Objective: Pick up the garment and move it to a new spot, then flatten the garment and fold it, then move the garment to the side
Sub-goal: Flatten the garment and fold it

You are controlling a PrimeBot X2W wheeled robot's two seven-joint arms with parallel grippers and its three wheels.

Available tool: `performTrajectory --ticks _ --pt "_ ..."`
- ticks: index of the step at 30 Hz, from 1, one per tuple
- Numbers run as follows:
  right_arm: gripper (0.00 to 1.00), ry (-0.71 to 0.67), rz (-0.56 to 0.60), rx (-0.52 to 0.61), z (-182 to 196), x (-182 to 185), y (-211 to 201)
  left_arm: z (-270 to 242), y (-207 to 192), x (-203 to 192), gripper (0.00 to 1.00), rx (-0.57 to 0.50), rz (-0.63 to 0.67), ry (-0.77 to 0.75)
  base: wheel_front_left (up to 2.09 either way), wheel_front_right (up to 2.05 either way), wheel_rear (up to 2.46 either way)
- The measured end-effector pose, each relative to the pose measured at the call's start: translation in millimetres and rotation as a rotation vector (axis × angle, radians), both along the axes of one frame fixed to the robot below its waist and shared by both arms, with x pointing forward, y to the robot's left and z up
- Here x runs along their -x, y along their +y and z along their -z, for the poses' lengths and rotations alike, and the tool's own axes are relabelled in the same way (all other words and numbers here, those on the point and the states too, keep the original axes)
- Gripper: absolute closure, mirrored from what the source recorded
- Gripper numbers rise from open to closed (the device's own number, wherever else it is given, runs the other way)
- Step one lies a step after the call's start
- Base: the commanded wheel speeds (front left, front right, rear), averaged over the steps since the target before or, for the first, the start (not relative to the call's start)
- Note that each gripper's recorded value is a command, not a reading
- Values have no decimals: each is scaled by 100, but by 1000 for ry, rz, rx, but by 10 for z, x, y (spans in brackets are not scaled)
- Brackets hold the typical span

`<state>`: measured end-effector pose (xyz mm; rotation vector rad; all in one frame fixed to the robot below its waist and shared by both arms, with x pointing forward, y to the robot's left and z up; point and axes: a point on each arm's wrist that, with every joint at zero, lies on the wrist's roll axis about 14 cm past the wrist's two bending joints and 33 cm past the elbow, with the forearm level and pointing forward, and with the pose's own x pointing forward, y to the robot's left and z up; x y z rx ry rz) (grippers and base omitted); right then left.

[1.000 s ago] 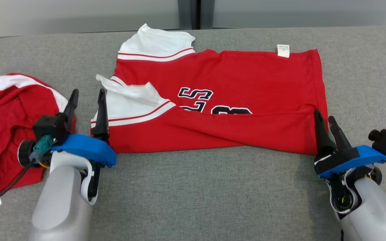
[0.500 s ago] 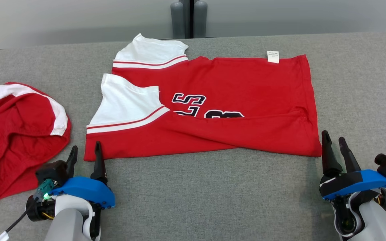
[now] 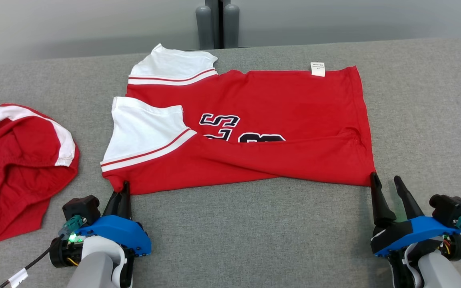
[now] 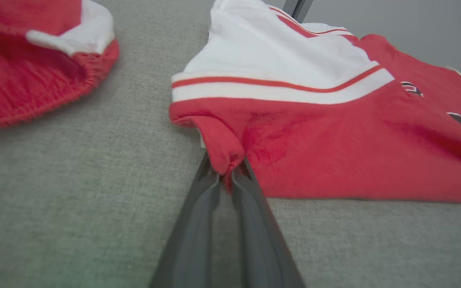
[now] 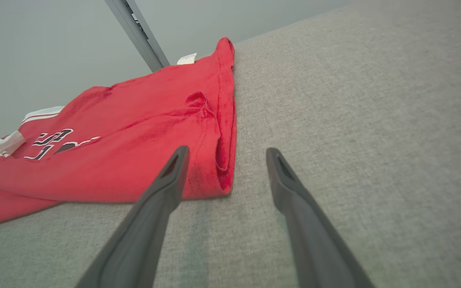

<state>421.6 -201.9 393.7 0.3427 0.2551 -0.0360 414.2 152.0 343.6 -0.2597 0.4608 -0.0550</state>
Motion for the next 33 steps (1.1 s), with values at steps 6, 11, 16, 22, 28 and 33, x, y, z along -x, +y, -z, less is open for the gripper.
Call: performTrajectory --ticks 6,11,16,22,28,33 --pt "0 42 -16 -1 135 33 105 4 -1 -3 100 15 -4 3 0 0 0" --pt "0 69 -19 -17 220 16 174 -3 33 2 100 12 -8 0 0 0 0" --pt "57 95 8 -44 290 -17 162 -6 42 3 100 11 -9 -2 0 0 0" --pt "100 117 -1 -80 346 -109 234 -11 44 -4 100 15 -9 -7 0 0 0" --pt "100 93 -11 -80 269 -187 199 -62 64 -10 100 21 -19 -24 0 0 0" --pt "100 41 22 -66 104 -216 44 -193 122 10 100 22 -37 -64 0 0 0"
